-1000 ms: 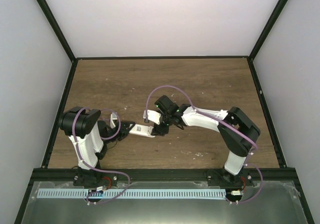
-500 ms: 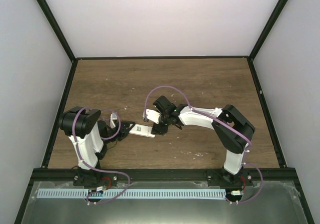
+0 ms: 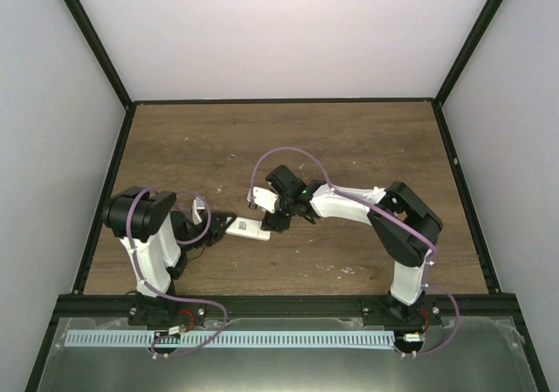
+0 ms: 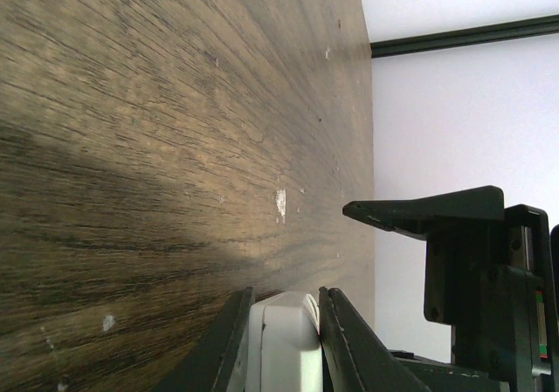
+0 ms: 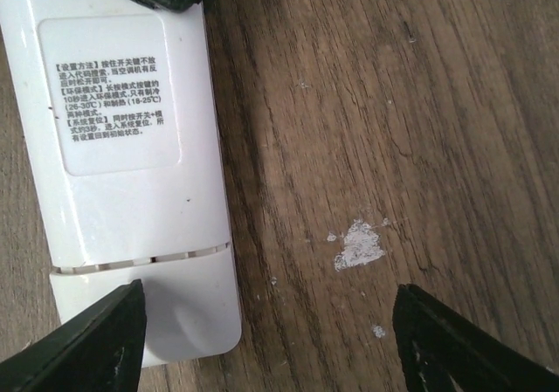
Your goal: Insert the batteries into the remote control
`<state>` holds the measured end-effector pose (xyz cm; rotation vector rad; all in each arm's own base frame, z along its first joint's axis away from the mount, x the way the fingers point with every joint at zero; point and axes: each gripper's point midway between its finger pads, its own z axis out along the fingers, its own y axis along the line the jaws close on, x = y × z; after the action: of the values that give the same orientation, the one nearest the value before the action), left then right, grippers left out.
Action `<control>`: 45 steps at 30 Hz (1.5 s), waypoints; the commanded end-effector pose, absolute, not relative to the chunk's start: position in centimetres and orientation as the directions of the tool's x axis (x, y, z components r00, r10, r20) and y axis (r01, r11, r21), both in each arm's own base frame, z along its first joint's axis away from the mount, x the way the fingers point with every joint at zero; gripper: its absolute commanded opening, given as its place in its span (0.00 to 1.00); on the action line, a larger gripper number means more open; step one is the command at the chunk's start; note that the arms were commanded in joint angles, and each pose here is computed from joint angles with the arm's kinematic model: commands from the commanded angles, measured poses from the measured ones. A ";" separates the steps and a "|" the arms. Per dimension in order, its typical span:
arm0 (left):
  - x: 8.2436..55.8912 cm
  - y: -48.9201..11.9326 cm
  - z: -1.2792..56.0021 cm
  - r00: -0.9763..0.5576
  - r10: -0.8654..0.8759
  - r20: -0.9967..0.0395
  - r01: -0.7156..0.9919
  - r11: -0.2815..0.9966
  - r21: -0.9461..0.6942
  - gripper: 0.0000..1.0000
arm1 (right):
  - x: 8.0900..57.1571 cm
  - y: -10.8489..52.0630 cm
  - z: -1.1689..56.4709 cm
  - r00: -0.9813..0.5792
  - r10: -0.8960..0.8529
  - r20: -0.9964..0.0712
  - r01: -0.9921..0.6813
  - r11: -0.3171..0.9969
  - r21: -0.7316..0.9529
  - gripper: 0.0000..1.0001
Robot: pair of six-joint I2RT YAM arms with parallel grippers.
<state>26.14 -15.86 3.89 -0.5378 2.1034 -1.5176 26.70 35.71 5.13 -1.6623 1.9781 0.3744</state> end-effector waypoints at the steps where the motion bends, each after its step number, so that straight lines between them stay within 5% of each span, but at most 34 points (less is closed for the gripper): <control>1: 26.1 -15.6 4.5 -0.787 -0.573 -0.228 0.033 0.330 -0.944 0.06 | 26.2 35.4 3.8 -0.130 -0.838 -0.530 -0.974 0.208 -0.090 0.68; 15: 26.0 -15.6 4.5 -0.787 -0.574 -0.225 0.031 0.328 -0.944 0.06 | 23.2 35.2 1.7 -0.218 -0.823 -0.524 -0.974 0.214 0.069 0.43; 27: 25.8 -15.7 4.5 -0.792 -0.569 -0.222 0.030 0.327 -0.945 0.06 | 23.1 35.8 0.3 -0.243 -0.809 -0.536 -0.969 0.223 0.103 0.41; 33: 25.9 -15.7 4.5 -0.790 -0.571 -0.224 0.031 0.327 -0.945 0.06 | 25.2 35.8 5.1 -0.248 -0.753 -0.609 -0.958 0.282 0.042 0.42; 39: 26.0 -15.7 4.7 -0.787 -0.573 -0.228 0.035 0.327 -0.944 0.06 | 26.7 34.9 9.6 -0.387 -0.645 -0.659 -0.894 0.439 0.095 0.44; 45: 26.2 -15.7 4.6 -0.787 -0.573 -0.229 0.037 0.326 -0.945 0.06 | 24.8 33.1 6.9 -0.593 -0.594 -0.544 -0.791 0.556 0.255 0.45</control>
<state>25.98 -15.84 3.93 -0.5418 2.1045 -1.5212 26.34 34.99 9.67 -1.2713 2.1662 0.6427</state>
